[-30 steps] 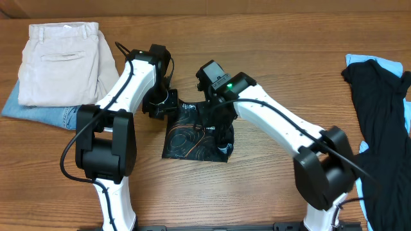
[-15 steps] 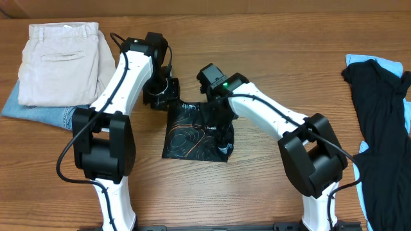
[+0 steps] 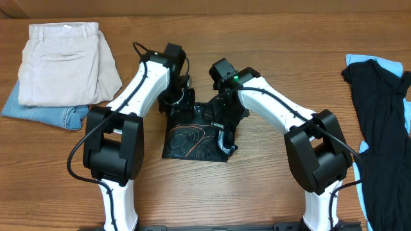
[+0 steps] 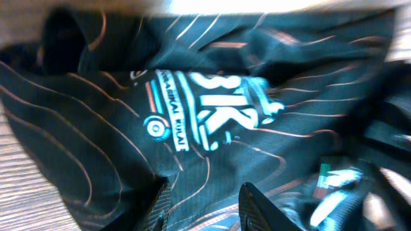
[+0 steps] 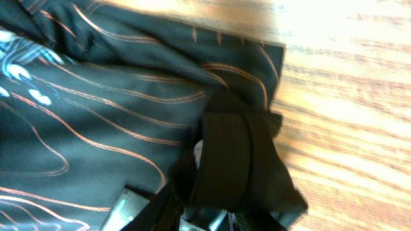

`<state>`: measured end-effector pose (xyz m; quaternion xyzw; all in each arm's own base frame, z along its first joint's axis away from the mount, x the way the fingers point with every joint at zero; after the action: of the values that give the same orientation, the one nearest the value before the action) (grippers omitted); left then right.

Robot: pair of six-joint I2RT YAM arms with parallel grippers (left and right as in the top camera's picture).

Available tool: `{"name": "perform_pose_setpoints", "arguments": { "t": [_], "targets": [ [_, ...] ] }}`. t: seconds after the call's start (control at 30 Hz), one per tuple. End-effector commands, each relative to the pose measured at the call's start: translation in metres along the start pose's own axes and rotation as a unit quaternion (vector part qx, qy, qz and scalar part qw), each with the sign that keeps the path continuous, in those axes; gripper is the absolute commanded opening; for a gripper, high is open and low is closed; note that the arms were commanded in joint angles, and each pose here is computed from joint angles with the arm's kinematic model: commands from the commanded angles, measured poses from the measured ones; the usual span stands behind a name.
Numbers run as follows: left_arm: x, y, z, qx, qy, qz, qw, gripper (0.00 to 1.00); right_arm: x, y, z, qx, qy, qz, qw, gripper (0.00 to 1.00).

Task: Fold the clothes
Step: 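Release the jersey and raise both grippers away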

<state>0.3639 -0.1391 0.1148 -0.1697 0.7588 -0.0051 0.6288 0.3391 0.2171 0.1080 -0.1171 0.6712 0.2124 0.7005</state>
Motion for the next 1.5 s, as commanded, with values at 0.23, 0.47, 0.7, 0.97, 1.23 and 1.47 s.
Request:
{"name": "perform_pose_setpoints", "arguments": {
  "t": [0.23,0.47,0.7,0.97,1.23,1.47],
  "targets": [
    [0.010,0.031,0.006,-0.023,-0.030,0.089,0.995,0.38,-0.002,-0.013,-0.008,0.010,0.029,-0.031,0.999,0.28],
    [-0.019,0.024,0.010,-0.026,-0.041,0.075,0.996,0.35,-0.009,-0.013,-0.012,0.012,0.033,-0.032,0.999,0.28],
    [-0.065,0.025,0.015,-0.027,-0.101,0.081,0.991,0.51,-0.056,-0.024,-0.012,0.027,-0.024,-0.031,0.999,0.28],
    [-0.063,0.054,0.031,-0.065,-0.111,0.075,0.989,0.61,-0.082,-0.042,-0.025,0.055,-0.028,-0.033,0.998,0.29],
    [-0.036,0.053,0.039,0.012,-0.095,-0.024,0.995,0.66,-0.082,-0.042,-0.027,0.057,-0.022,-0.033,0.998,0.29],
    [-0.021,0.050,0.038,0.054,-0.080,-0.055,0.994,0.67,-0.082,-0.042,-0.028,0.057,-0.018,-0.033,0.998,0.29]
  ]
}}
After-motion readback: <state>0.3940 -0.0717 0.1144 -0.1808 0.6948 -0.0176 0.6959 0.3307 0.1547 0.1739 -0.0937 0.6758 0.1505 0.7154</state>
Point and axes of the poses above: each gripper's point midway between its finger pads, its own x axis out along the fingers, its own y axis along the line the jaws close on, z = x × y, the point moved 8 cm from there along -x, back along the fingers, and after that the axes turned 15 degrees about -x, right-handed, at the moved point
